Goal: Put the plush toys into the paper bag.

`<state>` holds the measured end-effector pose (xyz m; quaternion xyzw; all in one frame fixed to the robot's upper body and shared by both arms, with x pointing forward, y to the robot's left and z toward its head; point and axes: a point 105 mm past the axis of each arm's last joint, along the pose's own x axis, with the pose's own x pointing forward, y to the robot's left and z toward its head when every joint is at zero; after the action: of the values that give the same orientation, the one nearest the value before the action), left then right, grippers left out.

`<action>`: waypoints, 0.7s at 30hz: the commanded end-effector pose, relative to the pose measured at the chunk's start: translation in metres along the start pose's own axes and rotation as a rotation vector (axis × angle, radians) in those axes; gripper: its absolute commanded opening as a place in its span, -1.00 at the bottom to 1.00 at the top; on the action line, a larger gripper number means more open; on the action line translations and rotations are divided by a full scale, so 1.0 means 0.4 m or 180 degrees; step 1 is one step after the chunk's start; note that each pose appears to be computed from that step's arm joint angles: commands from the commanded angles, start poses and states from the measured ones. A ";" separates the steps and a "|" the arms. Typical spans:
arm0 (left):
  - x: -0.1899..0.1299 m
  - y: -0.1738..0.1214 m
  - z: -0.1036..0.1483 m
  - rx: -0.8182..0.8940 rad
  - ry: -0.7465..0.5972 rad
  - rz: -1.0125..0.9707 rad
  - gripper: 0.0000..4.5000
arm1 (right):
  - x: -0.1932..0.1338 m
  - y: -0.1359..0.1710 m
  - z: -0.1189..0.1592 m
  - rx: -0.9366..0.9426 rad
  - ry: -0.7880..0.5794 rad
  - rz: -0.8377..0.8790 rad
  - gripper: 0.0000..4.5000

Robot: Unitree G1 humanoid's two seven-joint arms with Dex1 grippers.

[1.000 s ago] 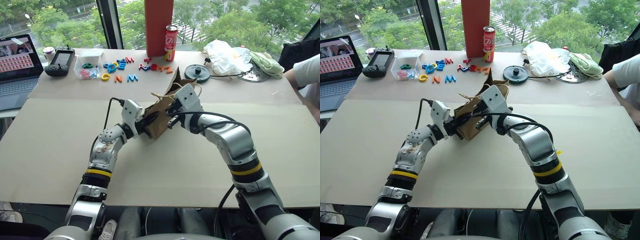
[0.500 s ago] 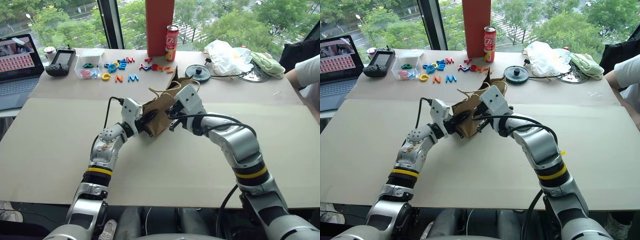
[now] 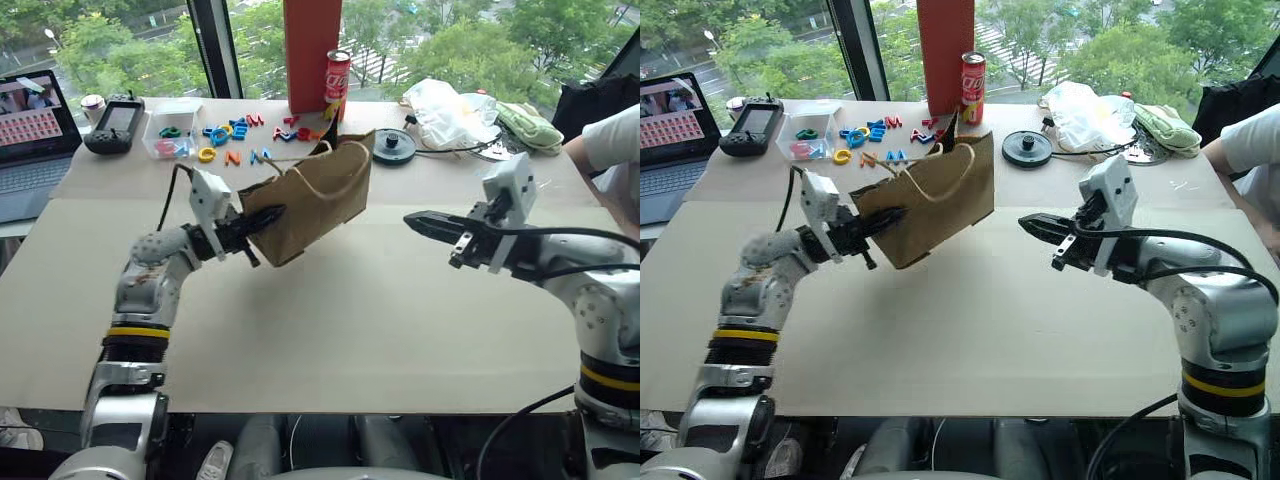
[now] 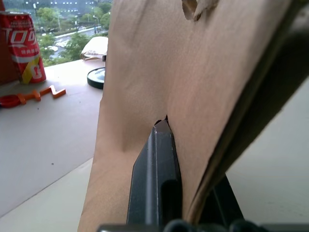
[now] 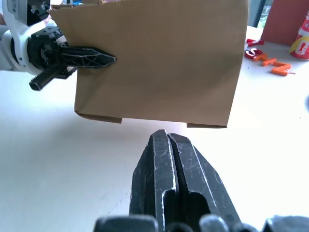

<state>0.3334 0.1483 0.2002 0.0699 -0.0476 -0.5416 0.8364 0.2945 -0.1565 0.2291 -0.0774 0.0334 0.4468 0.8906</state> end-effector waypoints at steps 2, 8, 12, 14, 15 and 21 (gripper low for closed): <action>-0.013 -0.068 0.033 -0.0037 0.0175 -0.0801 -0.97 | -0.028 -0.013 0.048 -0.0020 -0.0237 0.0146 -1.00; 0.004 -0.057 -0.015 -0.0015 0.0326 -0.1004 -0.97 | -0.034 -0.029 0.036 0.0140 -0.0183 0.0292 -1.00; 0.028 -0.066 -0.037 -0.0024 0.0293 -0.1116 -0.97 | -0.039 -0.015 -0.001 0.0133 0.0111 0.0420 -1.00; 0.037 -0.075 -0.048 -0.0056 0.0267 -0.1163 -0.97 | -0.043 -0.010 -0.014 0.0125 0.0230 0.0469 -1.00; 0.041 -0.081 -0.056 -0.0059 0.0271 -0.1189 -0.97 | -0.045 -0.006 -0.022 0.0116 0.0299 0.0499 -1.00; 0.043 -0.098 -0.107 0.0019 0.0386 -0.1275 -0.97 | -0.050 -0.010 -0.042 0.0073 0.0446 0.0502 -1.00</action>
<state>0.3126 0.1187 0.1527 0.0962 0.0246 -0.6890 0.7179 0.2878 -0.1773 0.2078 -0.0754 0.1221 0.5051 0.8510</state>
